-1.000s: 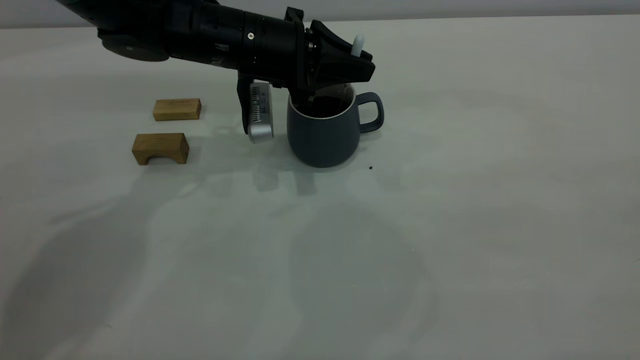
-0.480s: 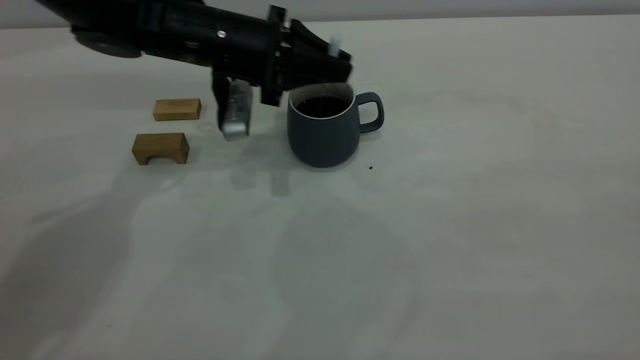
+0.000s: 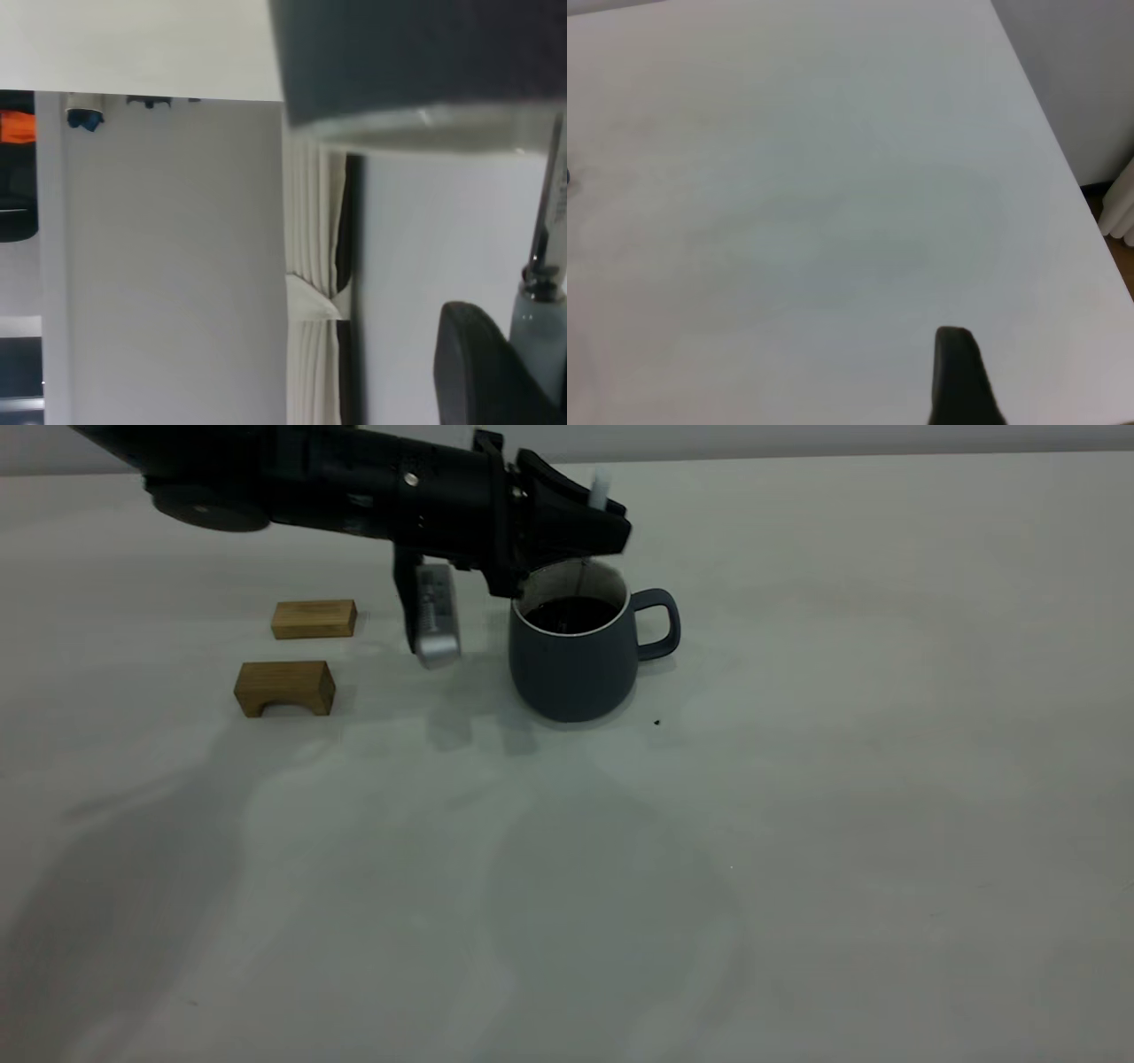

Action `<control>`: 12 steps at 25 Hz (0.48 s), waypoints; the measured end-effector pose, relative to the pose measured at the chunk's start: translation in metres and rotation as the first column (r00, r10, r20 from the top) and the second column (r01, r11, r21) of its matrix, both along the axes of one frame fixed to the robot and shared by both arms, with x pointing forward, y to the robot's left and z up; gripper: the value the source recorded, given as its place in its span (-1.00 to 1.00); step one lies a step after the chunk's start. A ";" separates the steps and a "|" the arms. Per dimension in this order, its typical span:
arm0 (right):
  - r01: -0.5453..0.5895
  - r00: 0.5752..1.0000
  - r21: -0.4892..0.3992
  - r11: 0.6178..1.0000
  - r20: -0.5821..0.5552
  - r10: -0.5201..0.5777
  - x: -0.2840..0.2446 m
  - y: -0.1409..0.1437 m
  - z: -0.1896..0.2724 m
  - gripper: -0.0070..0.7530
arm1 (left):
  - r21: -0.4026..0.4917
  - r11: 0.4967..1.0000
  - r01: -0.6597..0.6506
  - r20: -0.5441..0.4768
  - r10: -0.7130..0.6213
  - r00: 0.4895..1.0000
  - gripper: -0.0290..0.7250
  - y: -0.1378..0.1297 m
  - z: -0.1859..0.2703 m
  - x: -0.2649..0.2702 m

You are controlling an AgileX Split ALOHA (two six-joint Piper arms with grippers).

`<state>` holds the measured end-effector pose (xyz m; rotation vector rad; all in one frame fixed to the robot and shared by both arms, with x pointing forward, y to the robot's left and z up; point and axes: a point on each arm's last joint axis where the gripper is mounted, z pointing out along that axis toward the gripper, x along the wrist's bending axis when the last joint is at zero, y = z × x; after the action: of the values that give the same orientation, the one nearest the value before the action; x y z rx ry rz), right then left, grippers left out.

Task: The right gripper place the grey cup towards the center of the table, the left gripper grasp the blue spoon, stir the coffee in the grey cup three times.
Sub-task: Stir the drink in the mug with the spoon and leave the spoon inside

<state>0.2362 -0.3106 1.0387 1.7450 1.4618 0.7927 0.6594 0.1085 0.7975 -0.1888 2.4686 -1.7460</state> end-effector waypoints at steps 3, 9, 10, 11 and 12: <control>0.000 1.000 0.000 1.000 0.000 0.000 0.000 0.000 0.000 0.36 | 0.003 1.000 0.031 -0.006 -0.031 1.000 -0.59 -0.013 -0.005 -0.006; 0.000 1.000 0.000 1.000 0.000 0.000 0.000 0.000 0.000 0.36 | -0.019 0.994 0.104 -0.004 -0.104 0.995 -0.59 -0.023 -0.003 -0.014; 0.000 1.000 0.000 1.000 0.000 0.000 0.000 0.000 0.000 0.36 | -0.018 0.992 0.121 -0.003 -0.122 0.993 -0.59 -0.022 -0.003 -0.016; 0.000 1.000 0.000 1.000 0.000 0.000 0.000 0.000 0.000 0.36 | -0.015 0.990 0.140 0.000 -0.140 0.990 -0.59 -0.021 -0.004 -0.017; 0.000 1.000 0.000 1.000 0.000 0.000 0.000 0.000 0.000 0.36 | -0.009 0.988 0.153 0.001 -0.153 0.988 -0.59 -0.019 -0.004 -0.017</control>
<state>0.2362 -0.3106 1.0387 1.7450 1.4618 0.7927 0.6422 0.0894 0.7934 0.0008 2.5365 -1.8144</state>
